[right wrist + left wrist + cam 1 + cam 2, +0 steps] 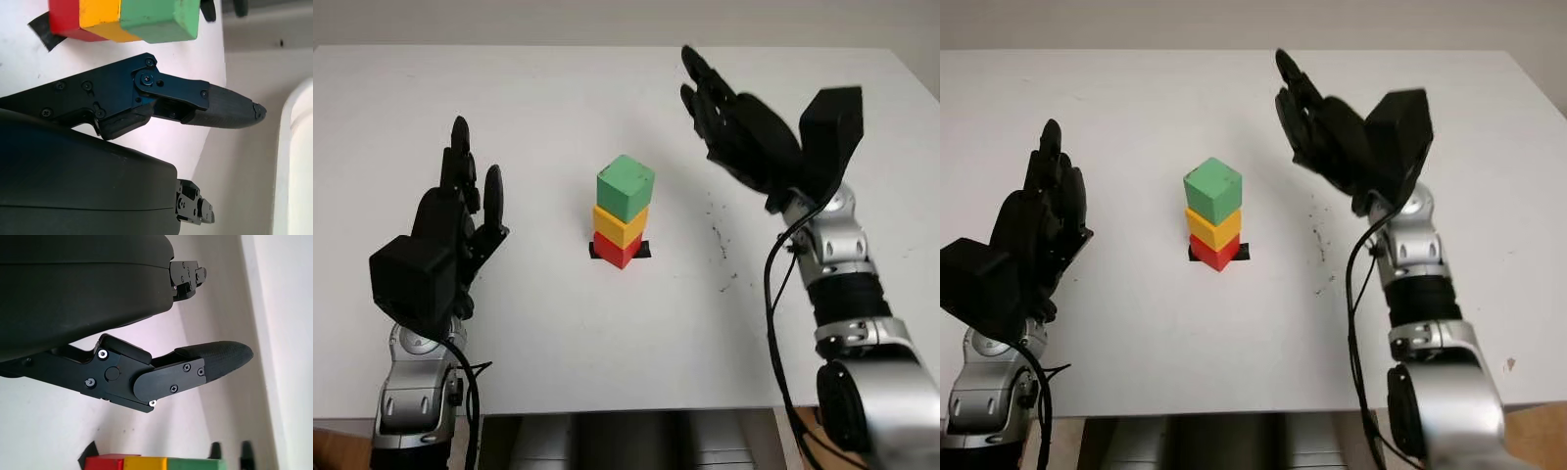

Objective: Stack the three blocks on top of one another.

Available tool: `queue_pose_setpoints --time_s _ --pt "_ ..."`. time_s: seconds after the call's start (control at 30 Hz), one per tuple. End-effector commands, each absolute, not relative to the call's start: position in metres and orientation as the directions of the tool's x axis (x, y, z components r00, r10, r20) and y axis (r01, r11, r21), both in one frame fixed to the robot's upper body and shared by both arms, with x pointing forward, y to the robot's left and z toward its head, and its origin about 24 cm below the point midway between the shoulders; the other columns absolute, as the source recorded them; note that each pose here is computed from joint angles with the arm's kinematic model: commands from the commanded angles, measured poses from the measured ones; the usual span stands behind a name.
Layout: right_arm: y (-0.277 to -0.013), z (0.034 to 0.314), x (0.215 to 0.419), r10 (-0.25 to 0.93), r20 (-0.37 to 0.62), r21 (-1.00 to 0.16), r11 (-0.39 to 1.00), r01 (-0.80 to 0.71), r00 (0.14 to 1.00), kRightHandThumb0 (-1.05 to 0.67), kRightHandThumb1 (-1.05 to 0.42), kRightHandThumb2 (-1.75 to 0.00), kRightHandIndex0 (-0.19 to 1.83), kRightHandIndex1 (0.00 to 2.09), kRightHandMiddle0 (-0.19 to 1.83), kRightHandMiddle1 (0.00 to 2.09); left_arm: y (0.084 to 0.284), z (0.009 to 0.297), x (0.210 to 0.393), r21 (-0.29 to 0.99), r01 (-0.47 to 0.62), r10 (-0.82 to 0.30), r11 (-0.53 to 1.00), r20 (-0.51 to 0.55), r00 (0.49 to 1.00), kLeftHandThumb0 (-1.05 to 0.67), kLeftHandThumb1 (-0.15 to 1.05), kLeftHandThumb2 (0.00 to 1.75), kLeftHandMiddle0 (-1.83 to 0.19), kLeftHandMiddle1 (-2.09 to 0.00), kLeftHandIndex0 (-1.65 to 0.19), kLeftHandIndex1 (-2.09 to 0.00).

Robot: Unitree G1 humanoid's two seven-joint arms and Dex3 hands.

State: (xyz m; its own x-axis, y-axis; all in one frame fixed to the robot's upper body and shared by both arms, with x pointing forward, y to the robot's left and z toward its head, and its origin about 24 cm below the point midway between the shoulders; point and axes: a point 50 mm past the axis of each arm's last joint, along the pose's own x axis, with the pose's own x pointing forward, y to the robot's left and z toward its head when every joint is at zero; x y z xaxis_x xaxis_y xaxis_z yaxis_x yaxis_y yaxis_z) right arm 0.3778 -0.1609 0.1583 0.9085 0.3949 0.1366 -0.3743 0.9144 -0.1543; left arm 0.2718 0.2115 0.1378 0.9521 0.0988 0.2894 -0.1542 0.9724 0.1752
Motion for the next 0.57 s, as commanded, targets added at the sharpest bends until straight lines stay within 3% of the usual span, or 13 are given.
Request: queue_pose_setpoints --time_s 0.0,0.27,0.53 --pt "-0.161 0.159 0.374 0.361 0.168 -0.126 0.931 -0.343 0.917 -0.80 -1.05 -0.73 -0.19 0.00 -0.19 0.00 0.213 0.135 0.269 0.162 -0.159 0.106 0.974 0.295 0.950 -0.77 1.05 0.70 0.17 -0.05 0.12 -0.06" --pt "-0.155 0.136 0.352 0.158 0.238 0.023 0.986 -0.168 0.959 -0.77 -1.05 -0.74 -0.19 0.00 -0.19 0.00 0.216 0.131 0.272 0.155 -0.148 0.101 0.977 0.276 0.956 -0.78 1.05 0.69 0.18 -0.05 0.13 -0.05" --pt "-0.152 0.133 0.343 0.093 0.253 0.049 0.993 -0.109 0.963 -0.75 -1.05 -0.76 -0.19 0.00 -0.19 0.00 0.213 0.127 0.281 0.167 -0.119 0.073 0.979 0.258 0.963 -0.78 1.05 0.69 0.16 -0.06 0.12 -0.05"
